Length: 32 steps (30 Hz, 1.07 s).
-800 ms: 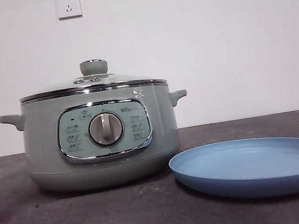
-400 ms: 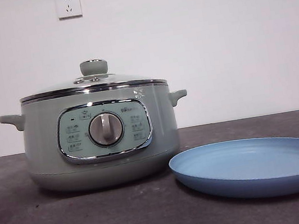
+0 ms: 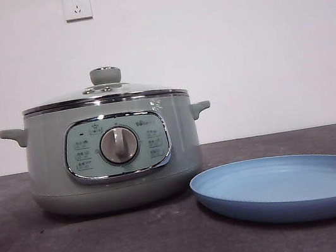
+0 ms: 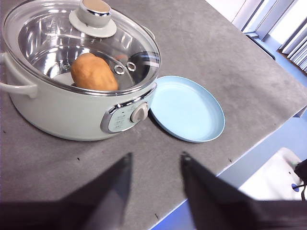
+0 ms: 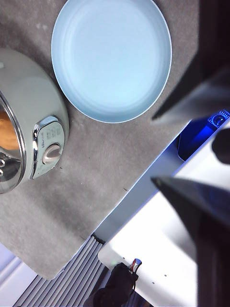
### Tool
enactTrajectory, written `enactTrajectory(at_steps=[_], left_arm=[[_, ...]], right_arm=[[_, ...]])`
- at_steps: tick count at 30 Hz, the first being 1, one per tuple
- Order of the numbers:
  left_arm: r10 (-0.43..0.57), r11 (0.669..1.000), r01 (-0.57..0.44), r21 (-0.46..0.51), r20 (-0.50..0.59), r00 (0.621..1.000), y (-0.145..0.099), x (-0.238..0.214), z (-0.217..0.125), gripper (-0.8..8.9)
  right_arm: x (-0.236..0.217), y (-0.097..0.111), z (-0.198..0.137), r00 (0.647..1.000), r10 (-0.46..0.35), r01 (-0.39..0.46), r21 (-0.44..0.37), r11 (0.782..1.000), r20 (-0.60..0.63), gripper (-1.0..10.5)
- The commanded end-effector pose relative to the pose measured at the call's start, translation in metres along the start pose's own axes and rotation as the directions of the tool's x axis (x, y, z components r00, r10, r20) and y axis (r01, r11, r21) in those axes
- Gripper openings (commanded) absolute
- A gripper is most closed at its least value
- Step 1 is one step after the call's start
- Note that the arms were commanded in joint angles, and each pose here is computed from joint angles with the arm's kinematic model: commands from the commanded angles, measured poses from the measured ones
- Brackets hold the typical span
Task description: Take the potato out from the steamer,put the potato on the plate,close the lid
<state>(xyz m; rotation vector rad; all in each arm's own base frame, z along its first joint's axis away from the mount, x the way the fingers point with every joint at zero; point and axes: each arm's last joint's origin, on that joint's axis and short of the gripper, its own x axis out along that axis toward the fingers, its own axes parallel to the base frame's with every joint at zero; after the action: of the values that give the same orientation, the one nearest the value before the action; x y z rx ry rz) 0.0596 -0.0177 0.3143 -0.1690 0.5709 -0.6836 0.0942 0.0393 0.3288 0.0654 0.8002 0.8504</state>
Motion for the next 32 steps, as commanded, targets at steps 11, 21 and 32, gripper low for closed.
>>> enactTrajectory(at_steps=[11,21,32], left_arm=[[0.002,1.000,-0.003,0.020,0.056,0.998,0.007,0.007,0.015,6.29],[-0.011,0.999,0.008,0.046,0.061,0.998,0.027,0.034,0.063,6.29],[0.011,0.988,-0.013,0.153,0.016,1.000,0.042,0.106,0.132,6.28]], right_arm=[[0.000,0.000,0.001,1.000,0.003,-0.003,-0.006,1.000,0.005,6.0],[0.001,-0.001,0.003,1.000,0.000,0.000,-0.012,1.000,0.014,6.0],[0.007,-0.006,0.007,1.000,0.003,-0.003,0.009,1.000,-0.015,6.0]])
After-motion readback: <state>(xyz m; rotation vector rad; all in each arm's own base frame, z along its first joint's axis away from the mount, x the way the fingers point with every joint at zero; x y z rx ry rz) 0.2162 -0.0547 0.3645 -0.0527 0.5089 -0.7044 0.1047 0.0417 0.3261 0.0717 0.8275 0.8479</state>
